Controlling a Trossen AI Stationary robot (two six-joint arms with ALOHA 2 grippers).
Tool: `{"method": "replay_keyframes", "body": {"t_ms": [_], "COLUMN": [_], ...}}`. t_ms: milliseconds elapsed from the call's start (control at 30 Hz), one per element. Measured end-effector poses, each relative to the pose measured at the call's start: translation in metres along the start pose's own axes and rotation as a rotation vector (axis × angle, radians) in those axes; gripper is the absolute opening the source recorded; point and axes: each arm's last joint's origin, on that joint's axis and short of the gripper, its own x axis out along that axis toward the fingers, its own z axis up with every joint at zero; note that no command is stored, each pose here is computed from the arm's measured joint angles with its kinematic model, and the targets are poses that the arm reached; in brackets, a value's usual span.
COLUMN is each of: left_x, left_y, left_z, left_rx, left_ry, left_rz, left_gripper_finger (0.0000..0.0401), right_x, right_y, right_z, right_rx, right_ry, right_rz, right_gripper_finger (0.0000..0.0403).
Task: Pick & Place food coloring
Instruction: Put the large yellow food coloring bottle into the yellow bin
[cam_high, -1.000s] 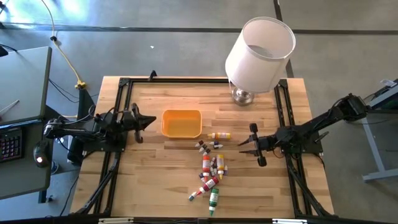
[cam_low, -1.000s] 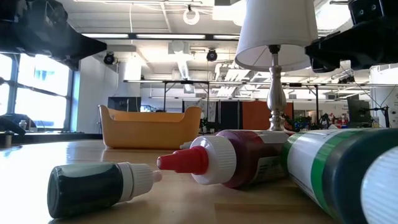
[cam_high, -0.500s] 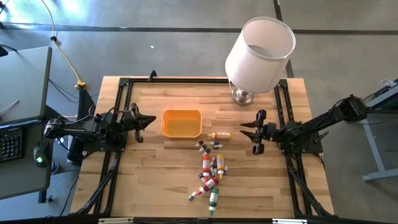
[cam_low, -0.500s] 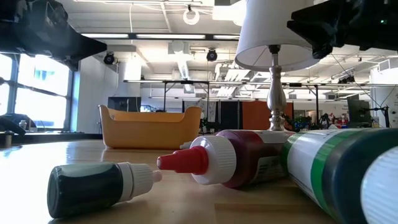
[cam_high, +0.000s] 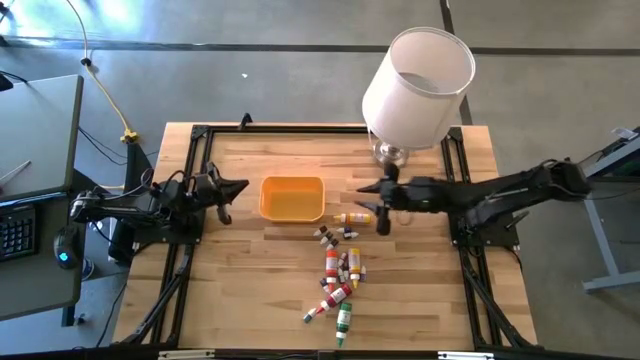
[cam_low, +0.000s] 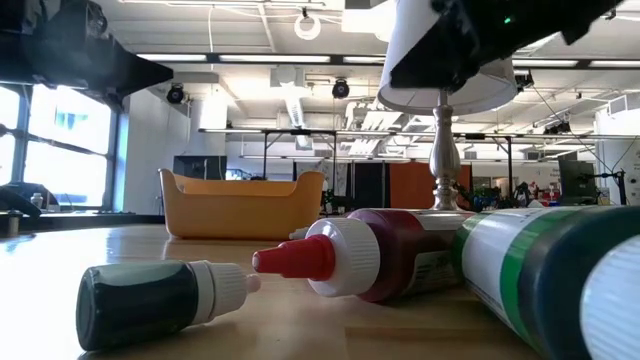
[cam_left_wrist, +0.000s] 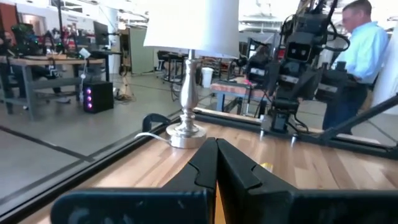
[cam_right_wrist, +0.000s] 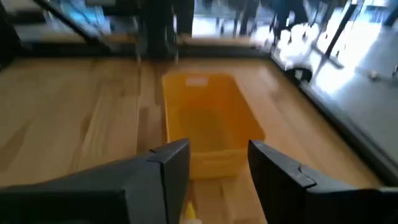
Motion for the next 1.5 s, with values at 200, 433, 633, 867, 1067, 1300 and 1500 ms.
{"method": "replay_keyframes", "body": {"t_ms": [200,433,633,867,1067,1300,1500], "left_x": [0.0,0.0,0.0,-0.001,-0.001,-0.001,-0.001], "left_y": [0.0,0.0,0.0,0.001,0.001,0.001,0.001], "left_z": [-0.002,-0.004,-0.008,-0.011,-0.012,-0.013,-0.013], "left_rx": [0.009,0.018,0.032,0.019,0.019,0.023,0.023], "left_ry": [0.022,0.043,0.079,0.111,0.115,0.125,0.125], "left_rz": [0.0,-0.002,-0.001,0.002,0.002,0.003,0.002], "left_gripper_finger": [0.0001,0.0001,0.0001,0.0001,0.0001,0.0001,0.0001], "right_x": [0.044,0.091,0.114,0.131,0.134,0.142,0.144], "right_y": [0.007,-0.007,-0.022,-0.019,-0.019,-0.017,-0.017], "right_z": [-0.009,-0.029,-0.032,-0.036,-0.047,-0.062,-0.065], "right_rx": [0.06,0.065,0.048,0.091,0.088,0.087,0.085], "right_ry": [0.161,0.448,0.702,0.75,0.807,0.854,0.867], "right_rz": [0.136,0.097,0.123,0.23,0.214,0.22,0.213], "right_gripper_finger": [0.0199,0.0206,0.0206,0.0206,0.0206,0.0202,0.016]}}
